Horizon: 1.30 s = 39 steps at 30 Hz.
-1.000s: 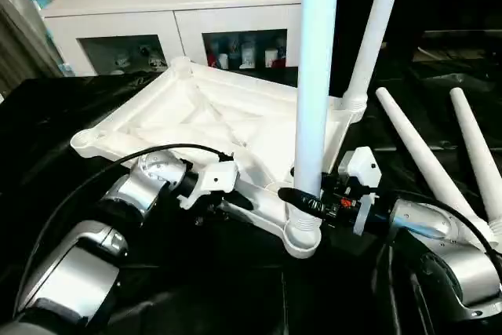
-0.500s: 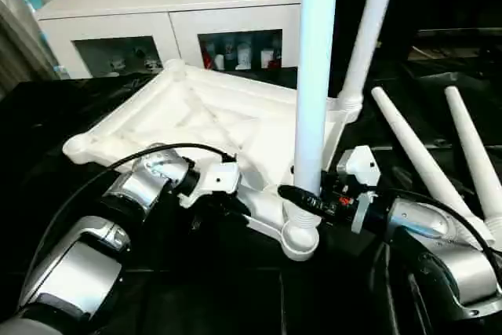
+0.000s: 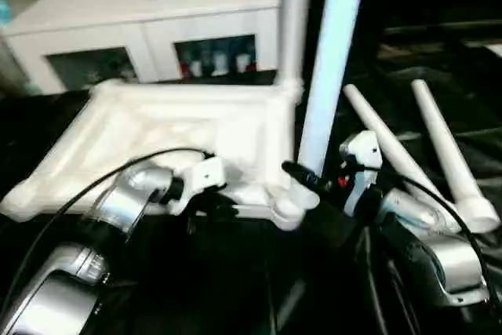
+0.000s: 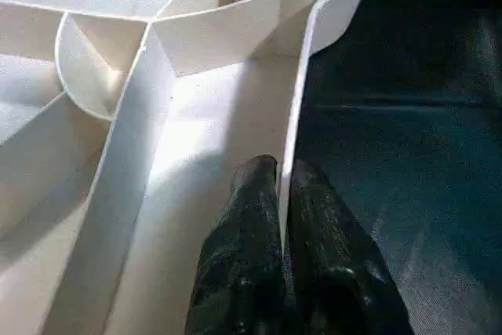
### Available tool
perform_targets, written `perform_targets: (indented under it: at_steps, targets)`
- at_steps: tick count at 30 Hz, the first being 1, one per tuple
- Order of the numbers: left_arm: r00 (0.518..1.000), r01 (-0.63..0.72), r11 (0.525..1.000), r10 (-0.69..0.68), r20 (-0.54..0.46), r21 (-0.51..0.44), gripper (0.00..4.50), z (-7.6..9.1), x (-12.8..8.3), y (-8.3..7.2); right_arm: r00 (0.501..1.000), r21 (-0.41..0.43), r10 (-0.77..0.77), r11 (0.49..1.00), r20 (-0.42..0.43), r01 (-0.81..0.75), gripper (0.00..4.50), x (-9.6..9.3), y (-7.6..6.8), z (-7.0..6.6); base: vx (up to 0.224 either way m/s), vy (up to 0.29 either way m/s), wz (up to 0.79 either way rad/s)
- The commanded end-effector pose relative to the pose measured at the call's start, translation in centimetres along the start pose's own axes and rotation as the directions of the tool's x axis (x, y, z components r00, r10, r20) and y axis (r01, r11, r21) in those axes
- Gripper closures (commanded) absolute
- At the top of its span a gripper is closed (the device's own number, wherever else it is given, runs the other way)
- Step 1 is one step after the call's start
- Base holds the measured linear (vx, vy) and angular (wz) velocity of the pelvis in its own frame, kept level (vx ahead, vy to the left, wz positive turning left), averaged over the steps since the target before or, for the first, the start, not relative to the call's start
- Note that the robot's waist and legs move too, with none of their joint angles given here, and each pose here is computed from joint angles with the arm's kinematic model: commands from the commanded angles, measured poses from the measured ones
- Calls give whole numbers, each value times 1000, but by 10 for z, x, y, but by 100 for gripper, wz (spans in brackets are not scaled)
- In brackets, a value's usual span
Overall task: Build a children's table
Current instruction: Insert table leg to table base
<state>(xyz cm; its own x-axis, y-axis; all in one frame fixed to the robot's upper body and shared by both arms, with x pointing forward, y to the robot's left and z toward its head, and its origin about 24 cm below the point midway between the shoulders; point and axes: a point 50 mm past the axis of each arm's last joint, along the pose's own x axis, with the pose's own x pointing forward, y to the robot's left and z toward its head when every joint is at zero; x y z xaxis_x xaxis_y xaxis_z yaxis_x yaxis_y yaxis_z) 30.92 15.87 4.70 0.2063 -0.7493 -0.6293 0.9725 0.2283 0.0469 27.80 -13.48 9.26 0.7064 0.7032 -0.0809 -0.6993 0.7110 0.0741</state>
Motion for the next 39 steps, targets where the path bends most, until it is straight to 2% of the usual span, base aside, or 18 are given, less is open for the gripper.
perform_targets:
  at_steps: [1, 7, 8, 10, 11, 16, 18, 21, 22, 23, 24, 28, 30, 34, 39]
  targets:
    - [987, -131, 980, 115, -110, -151, 448, -32, -6, -7, 1000, 5, -8, 1000, 15, 8, 265, 4, -1, 5, 0, 0, 0]
    - [982, -187, 969, 183, -41, -158, 449, -20, 4, -30, 999, 24, -38, 999, 18, 37, 265, 9, -4, 5, 0, 0, 0]
    - [972, -226, 957, 233, 22, -182, 449, -11, 8, -36, 998, 43, -57, 998, 21, 56, 265, 12, -6, 6, 0, 0, 0]
    - [968, -239, 954, 249, 35, -184, 449, -8, 9, -38, 998, 46, -58, 997, 23, 57, 265, 13, -6, 6, 0, 0, 0]
    - [959, -252, 956, 267, 90, -152, 449, -2, 8, -39, 998, 45, -56, 997, 24, 55, 265, 15, -6, 7, 0, 0, 0]
    - [952, -241, 970, 241, 190, -23, 449, 5, 4, -46, 999, 43, -36, 998, 29, 35, 265, 19, -6, 7, 0, 0, 0]
    - [956, -232, 972, 223, 190, 28, 449, 4, 1, -47, 999, 40, -15, 999, 30, 14, 265, 22, -5, 7, 0, 0, 0]
    - [959, -235, 971, 223, 177, 51, 449, 4, -3, -49, 1000, 34, 8, 999, 27, -9, 265, 24, -5, 7, 0, 0, 0]
    - [959, -220, 975, 210, 189, 33, 449, 6, -4, -48, 1000, 30, 15, 999, 26, -16, 265, 25, -5, 8, 0, 0, 0]
    - [959, -214, 977, 207, 196, 15, 422, 7, -4, -47, 999, 28, 18, 999, 26, -19, 265, 25, -5, 8, 0, 0, 0]
    - [960, -211, 978, 208, 190, -7, 422, 7, -4, -46, 999, 27, 19, 999, 27, -20, 265, 25, -5, 9, 0, 0, 0]
    - [948, -267, 963, 267, 176, -24, 386, 11, -3, -38, 999, 25, 22, 999, 33, -23, 265, 26, -5, 12, 0, 0, 0]
    - [938, -268, 961, 275, 210, -66, 380, 20, 0, -34, 999, 25, 26, 999, 39, -27, 265, 25, -3, 13, 0, 0, 0]
    - [939, -264, 962, 273, 212, -68, 380, 24, 1, -33, 999, 25, 30, 999, 40, -31, 265, 25, -2, 13, 0, 0, 0]
    - [951, -279, 959, 283, 123, -48, 380, 21, 6, -29, 999, 25, 32, 999, 40, -33, 265, 26, 2, 11, 0, 0, 0]
